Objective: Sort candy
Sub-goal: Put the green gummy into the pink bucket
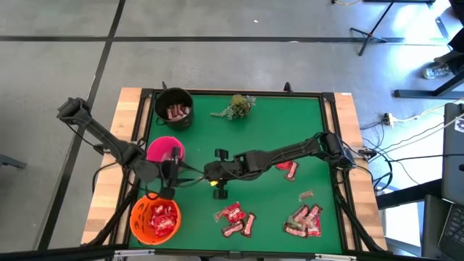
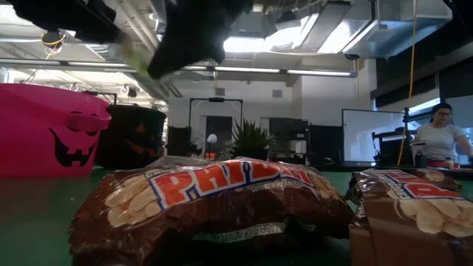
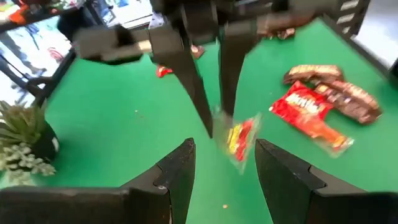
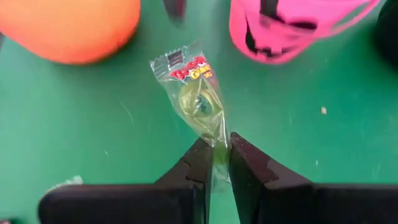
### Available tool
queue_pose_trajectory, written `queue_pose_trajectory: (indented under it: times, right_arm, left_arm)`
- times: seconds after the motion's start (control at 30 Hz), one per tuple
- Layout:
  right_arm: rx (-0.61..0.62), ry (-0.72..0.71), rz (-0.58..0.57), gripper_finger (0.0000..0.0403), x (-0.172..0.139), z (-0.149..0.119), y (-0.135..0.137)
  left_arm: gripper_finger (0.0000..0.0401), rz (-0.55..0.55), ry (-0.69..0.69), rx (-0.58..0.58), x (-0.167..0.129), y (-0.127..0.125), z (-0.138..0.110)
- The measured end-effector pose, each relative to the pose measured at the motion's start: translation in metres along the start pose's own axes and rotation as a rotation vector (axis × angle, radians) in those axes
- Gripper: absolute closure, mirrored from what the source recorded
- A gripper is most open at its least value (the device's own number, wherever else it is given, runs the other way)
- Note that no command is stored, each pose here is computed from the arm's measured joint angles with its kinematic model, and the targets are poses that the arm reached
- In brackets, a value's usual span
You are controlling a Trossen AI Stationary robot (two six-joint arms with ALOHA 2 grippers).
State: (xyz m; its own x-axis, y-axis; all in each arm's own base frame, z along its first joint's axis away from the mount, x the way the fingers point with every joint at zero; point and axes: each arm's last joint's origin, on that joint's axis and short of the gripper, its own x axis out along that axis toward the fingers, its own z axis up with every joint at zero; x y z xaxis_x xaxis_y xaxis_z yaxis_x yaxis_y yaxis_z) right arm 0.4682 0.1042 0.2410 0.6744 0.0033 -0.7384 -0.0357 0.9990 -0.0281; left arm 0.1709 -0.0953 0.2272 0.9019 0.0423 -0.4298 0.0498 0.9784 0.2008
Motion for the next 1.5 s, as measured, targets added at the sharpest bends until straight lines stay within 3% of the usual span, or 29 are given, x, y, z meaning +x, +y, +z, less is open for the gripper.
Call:
queue_pose_trajectory:
  times: [0.7,0.83,1.0,1.13,1.27,1.5]
  right_arm:
    - [0.007,-0.055,0.009,0.0359,-0.004,0.009,0.0]
    - [0.007,-0.053,0.009,0.0359,-0.004,0.009,0.0]
    - [0.007,-0.052,0.008,0.0358,-0.004,0.009,0.0]
    - [0.004,-0.052,0.01,0.0355,-0.004,0.009,0.0]
    - [-0.024,-0.052,0.016,0.032,-0.005,0.008,0.005]
    - [-0.036,-0.032,-0.003,0.022,-0.011,0.007,0.01]
  left_arm:
    - [0.025,0.022,0.009,0.066,0.017,-0.01,-0.002]
    - [0.029,0.021,0.008,0.074,0.017,-0.01,-0.002]
    - [0.0378,0.017,0.008,0.075,0.017,-0.01,-0.002]
    - [0.0396,0.016,0.008,0.075,0.017,-0.01,-0.002]
    - [0.04,0.015,0.008,0.074,0.017,-0.01,-0.002]
    - [0.0401,0.017,0.055,0.073,0.01,-0.006,-0.001]
